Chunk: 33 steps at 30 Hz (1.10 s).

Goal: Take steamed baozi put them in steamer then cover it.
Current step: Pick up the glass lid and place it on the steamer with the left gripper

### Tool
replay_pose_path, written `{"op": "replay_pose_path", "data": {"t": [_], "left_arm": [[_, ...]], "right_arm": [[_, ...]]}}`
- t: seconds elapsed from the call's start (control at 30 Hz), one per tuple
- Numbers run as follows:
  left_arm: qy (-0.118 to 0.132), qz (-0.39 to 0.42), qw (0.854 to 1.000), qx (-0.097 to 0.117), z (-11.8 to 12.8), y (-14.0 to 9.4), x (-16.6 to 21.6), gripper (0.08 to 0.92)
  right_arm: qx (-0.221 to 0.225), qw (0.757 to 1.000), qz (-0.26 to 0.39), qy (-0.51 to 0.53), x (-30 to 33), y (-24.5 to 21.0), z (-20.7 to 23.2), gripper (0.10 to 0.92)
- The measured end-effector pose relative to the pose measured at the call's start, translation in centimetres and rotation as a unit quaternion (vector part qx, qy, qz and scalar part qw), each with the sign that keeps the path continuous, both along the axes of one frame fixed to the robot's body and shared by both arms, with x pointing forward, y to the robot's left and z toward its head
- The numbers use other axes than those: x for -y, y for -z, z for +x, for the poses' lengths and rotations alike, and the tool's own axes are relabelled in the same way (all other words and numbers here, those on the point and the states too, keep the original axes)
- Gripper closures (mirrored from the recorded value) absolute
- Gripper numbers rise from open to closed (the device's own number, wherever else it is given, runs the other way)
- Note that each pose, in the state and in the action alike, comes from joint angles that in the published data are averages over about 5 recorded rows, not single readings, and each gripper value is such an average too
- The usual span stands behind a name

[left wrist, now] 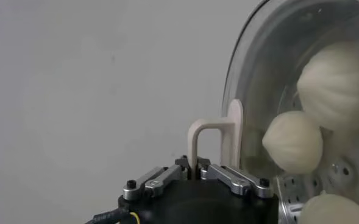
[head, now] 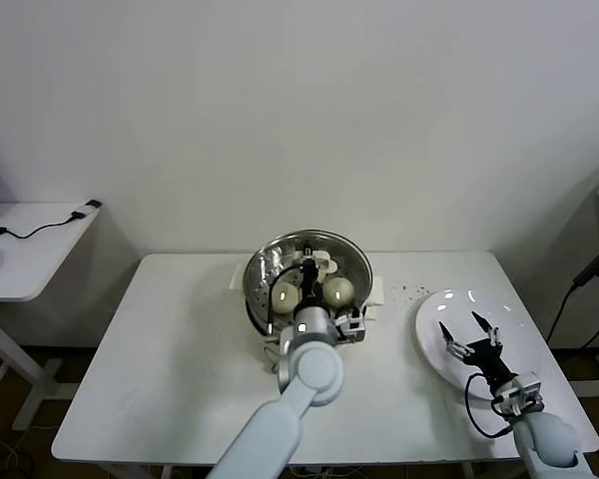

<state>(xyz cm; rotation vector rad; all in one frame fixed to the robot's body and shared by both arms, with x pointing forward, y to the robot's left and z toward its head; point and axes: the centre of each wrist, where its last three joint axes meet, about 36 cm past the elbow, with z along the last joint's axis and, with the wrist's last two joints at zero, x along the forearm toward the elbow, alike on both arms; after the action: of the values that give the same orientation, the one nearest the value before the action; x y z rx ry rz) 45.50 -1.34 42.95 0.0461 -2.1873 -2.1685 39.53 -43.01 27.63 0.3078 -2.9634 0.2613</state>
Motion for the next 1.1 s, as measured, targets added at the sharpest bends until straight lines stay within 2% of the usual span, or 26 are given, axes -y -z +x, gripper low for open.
{"op": "replay_pose_path", "data": {"t": [0.47, 1.1], "left_arm": [[-0.008, 0.004, 1.000, -0.010, 0.5, 0.9, -0.4, 0.850], [-0.006, 0.005, 1.000, -0.012, 0.5, 1.4, -1.0, 0.843]], "right_arm": [[0.000, 1.000, -0.006, -0.005, 0.2, -0.1, 0.2, 0.200], [0.001, 1.000, -0.011, -0.008, 0.2, 0.0, 0.3, 0.200]]}}
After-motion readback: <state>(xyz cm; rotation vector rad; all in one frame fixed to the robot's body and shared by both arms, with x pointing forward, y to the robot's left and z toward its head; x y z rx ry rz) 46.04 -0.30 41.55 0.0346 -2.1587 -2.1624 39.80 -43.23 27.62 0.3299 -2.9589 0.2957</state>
